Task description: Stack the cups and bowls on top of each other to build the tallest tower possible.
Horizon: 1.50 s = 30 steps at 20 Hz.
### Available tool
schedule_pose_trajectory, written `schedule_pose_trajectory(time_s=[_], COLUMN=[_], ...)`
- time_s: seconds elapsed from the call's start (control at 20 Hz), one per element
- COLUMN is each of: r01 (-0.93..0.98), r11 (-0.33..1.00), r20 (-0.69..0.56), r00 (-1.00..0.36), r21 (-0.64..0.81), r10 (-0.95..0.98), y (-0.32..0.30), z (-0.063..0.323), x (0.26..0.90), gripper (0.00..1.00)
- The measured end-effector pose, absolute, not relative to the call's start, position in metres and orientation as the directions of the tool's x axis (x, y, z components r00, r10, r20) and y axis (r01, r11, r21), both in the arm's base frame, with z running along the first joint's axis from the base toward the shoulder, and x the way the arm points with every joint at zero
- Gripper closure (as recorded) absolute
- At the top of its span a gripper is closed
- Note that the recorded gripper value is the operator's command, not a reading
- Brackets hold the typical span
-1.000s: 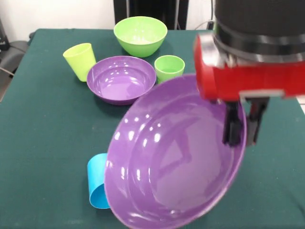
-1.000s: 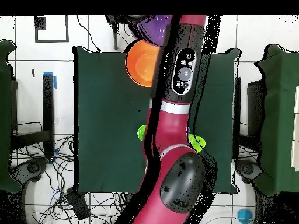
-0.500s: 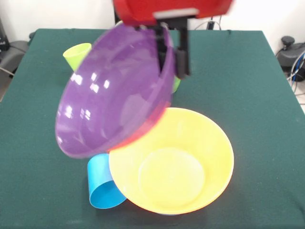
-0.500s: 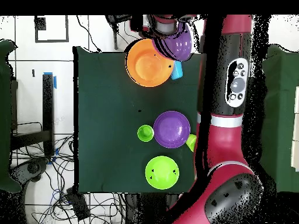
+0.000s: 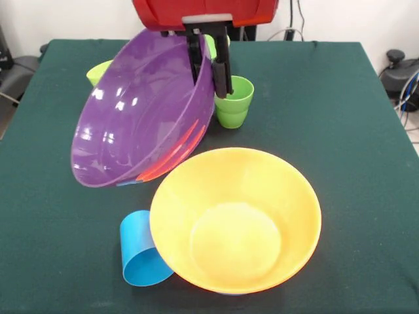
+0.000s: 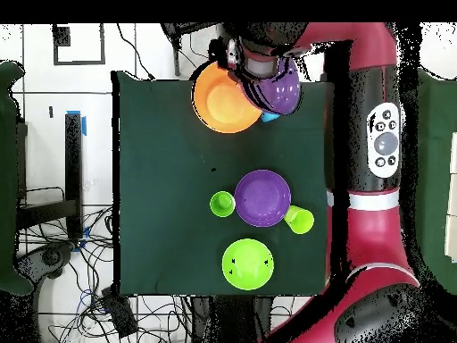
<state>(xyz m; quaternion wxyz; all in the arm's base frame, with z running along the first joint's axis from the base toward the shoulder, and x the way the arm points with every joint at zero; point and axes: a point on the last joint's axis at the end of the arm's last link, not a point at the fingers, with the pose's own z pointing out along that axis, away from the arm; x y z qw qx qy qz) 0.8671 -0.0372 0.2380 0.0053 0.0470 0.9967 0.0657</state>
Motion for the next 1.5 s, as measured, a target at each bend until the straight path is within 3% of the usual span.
schedule_pose_trajectory(time_s=[0.65,1.1,1.5], r01=[0.005,-0.022,-0.010], r11=[0.991,0.995,0.985], r20=[-0.057,0.014,0.099], r00=[-0.998,-1.000,-0.995], r21=[0.134,0.092,0.170], r10=[0.013,-0.024,-0.027], y=[0.005,0.044,0.073], z=[0.182,0.139,0.117], x=[0.842,0.827,0.812], gripper=[1.00,1.00,1.00])
